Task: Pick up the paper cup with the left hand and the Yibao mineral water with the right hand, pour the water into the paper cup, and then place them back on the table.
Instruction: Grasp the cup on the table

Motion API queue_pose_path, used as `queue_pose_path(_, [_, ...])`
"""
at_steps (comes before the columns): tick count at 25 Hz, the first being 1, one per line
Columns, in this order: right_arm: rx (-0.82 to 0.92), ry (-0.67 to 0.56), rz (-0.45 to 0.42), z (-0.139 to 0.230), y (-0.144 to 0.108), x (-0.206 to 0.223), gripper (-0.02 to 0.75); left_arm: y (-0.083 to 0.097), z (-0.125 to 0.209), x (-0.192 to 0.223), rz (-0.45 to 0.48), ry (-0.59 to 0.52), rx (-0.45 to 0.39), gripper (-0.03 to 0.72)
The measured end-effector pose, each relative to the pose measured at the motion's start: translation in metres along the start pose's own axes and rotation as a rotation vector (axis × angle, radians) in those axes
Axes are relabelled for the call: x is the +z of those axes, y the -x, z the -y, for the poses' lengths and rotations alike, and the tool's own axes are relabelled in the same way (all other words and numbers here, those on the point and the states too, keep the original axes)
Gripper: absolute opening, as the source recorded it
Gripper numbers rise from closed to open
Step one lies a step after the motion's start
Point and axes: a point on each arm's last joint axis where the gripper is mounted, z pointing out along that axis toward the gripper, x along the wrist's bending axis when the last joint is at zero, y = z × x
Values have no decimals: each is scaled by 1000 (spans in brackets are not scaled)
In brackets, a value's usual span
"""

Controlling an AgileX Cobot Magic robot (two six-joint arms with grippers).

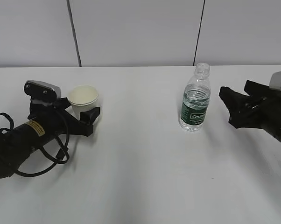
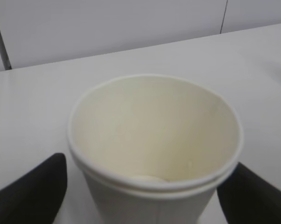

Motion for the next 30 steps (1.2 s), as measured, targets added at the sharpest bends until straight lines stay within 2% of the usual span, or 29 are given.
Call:
queue_pose_path(4, [7, -33, 0, 9, 0, 2, 511, 0, 1, 0, 0, -2, -2, 587])
queue_pose_path(10, [5, -41, -8, 11, 0, 2, 511, 0, 1, 0, -4, -3, -5, 484])
queue_pose_path(12, [-8, -45, -38, 12, -3, 2, 511, 0, 1, 0, -4, -3, -5, 461])
queue_pose_path(22, [-7, -86, -68, 23, -5, 4, 516, 0, 1, 0, -5, -2, -5, 454])
queue_pose_path(25, [-6, -89, -72, 24, -6, 4, 559, -1, 1, 0, -5, -1, -5, 454])
queue_pose_path(28, [-7, -84, -72, 24, -5, 9, 645, -1, 1, 0, -5, -1, -5, 454])
queue_pose_path(30, [-8, -83, -73, 24, -4, 11, 658, -1, 1, 0, -5, -1, -5, 454])
